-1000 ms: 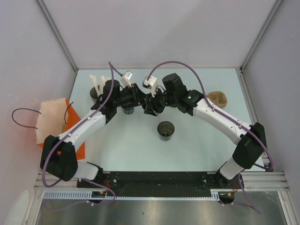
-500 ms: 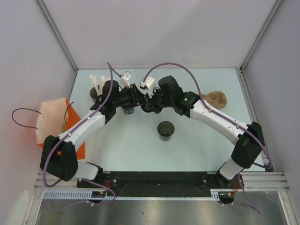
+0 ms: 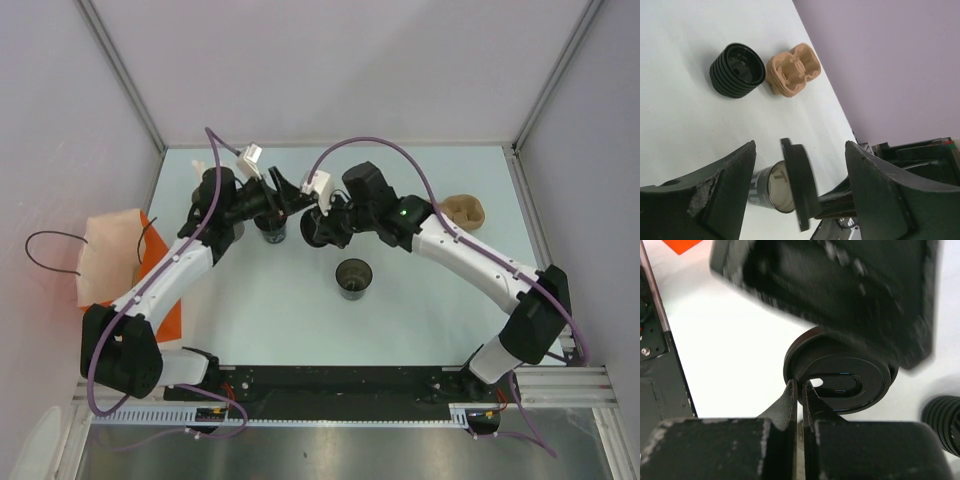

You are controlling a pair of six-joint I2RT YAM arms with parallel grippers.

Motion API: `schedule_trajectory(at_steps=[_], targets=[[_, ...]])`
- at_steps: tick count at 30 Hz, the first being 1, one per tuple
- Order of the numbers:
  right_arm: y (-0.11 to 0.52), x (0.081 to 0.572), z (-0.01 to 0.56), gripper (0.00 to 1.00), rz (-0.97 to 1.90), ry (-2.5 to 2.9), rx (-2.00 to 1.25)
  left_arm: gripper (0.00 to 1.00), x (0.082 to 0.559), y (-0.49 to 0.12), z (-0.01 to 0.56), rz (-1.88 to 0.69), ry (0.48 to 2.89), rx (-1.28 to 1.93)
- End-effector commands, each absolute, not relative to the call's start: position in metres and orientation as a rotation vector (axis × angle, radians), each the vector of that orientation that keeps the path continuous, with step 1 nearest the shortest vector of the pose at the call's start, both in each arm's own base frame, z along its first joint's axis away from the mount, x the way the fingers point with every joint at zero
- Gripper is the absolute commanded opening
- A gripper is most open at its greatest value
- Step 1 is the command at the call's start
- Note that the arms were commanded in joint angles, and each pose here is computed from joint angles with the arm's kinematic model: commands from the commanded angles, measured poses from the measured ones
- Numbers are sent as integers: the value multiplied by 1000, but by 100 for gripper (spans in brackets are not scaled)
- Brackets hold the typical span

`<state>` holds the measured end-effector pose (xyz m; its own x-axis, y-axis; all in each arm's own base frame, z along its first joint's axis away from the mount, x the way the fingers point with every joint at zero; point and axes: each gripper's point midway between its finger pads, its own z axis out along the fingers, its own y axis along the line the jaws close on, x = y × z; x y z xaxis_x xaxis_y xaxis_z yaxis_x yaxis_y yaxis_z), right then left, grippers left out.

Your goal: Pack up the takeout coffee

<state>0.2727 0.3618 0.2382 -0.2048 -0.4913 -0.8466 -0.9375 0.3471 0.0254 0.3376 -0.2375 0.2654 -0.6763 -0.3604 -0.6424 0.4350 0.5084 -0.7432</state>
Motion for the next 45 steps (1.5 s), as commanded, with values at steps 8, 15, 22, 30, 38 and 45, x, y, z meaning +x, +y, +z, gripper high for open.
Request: schedule_trajectory(at_steps=[8, 15, 22, 30, 38, 45], targets=[[287, 280, 308, 0, 737, 1720, -1190, 91, 344, -216, 329, -1086, 1772, 276], [246, 289, 307, 0, 638, 1770, -1164, 100, 343, -215, 336, -1027, 1745, 367], [220, 290, 280, 0, 630, 1880, -1189, 100, 336, -200, 328, -769, 1674, 666], [212, 303, 271, 0, 572, 1913, -1181, 100, 296, -190, 290, -594, 1544, 1076], [208, 303, 255, 0, 542, 1957, -1207, 100, 271, -187, 253, -646, 1599, 1105], [218, 292, 228, 0, 497, 2017, -1305, 100, 268, -179, 243, -585, 1599, 1118]])
